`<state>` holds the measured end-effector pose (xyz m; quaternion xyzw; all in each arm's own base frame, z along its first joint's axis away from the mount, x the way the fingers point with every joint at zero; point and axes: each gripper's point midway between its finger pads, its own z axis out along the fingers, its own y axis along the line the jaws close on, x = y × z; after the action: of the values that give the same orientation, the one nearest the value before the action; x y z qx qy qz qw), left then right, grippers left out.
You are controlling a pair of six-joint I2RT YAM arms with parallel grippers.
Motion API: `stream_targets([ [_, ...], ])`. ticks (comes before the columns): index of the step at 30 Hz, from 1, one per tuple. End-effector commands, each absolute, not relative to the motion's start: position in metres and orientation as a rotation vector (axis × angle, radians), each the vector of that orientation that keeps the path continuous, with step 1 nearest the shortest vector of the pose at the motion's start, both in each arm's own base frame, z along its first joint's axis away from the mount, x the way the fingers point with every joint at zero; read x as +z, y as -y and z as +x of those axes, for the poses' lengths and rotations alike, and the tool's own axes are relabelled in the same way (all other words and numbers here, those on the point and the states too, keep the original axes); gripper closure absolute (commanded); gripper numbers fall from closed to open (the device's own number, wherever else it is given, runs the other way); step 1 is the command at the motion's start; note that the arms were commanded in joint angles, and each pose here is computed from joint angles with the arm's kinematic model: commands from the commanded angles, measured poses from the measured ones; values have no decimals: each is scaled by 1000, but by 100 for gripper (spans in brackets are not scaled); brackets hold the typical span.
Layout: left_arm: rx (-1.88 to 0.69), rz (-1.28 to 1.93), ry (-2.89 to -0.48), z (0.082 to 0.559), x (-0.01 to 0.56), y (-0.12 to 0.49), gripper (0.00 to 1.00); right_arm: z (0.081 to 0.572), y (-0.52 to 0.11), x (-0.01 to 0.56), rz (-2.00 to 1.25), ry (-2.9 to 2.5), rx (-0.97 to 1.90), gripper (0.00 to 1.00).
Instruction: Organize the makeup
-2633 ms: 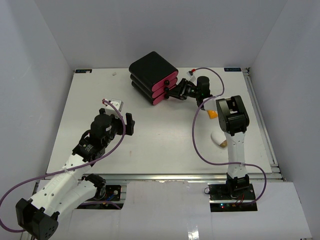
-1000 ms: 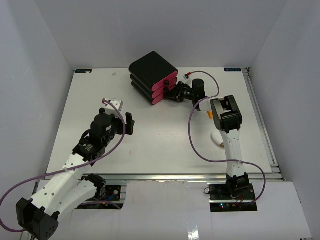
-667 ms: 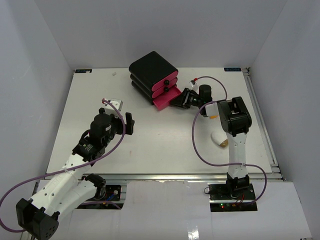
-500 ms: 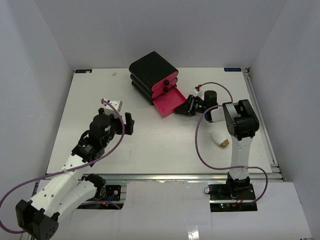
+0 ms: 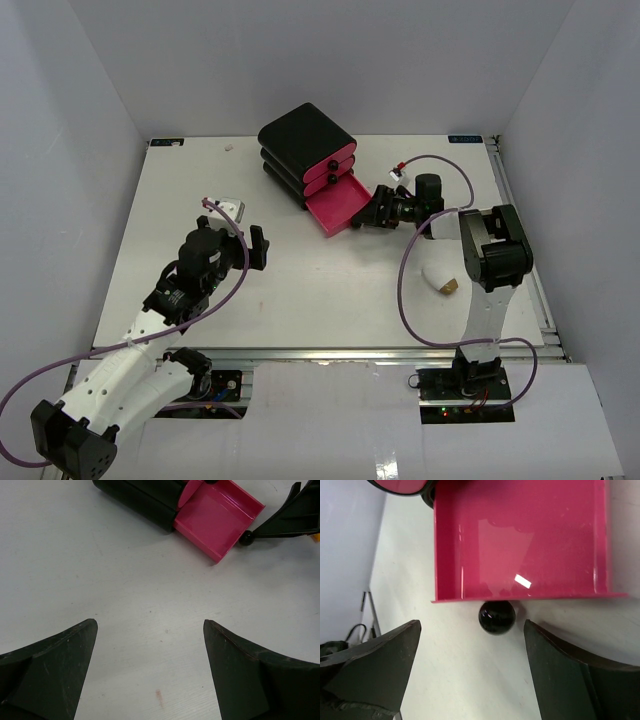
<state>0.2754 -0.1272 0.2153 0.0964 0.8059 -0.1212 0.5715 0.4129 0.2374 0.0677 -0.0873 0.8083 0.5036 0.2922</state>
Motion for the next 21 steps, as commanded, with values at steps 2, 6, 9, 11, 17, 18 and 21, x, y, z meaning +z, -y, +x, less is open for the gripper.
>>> stream_targets([
  [2,-318,239,-1855,273,224,130,2,389,-218,84,-414,-2195,1197,10],
  [6,-329,239,-1840,270,228,130,2,374,-196,106,-582,-2211,981,10],
  [9,-351,241,-1818,267,235,131,2,381,-158,126,-809,-2141,597,10],
  [11,-364,245,-1808,266,237,133,2,388,-127,132,-835,-2135,349,10],
  [17,-387,253,-1795,263,241,135,2,364,-101,108,-949,-2229,380,10],
  [18,-389,255,-1794,262,241,135,2,364,-96,103,-951,-2245,342,10],
  [21,-397,255,-1785,261,244,135,2,366,-80,93,-966,-2275,229,10],
])
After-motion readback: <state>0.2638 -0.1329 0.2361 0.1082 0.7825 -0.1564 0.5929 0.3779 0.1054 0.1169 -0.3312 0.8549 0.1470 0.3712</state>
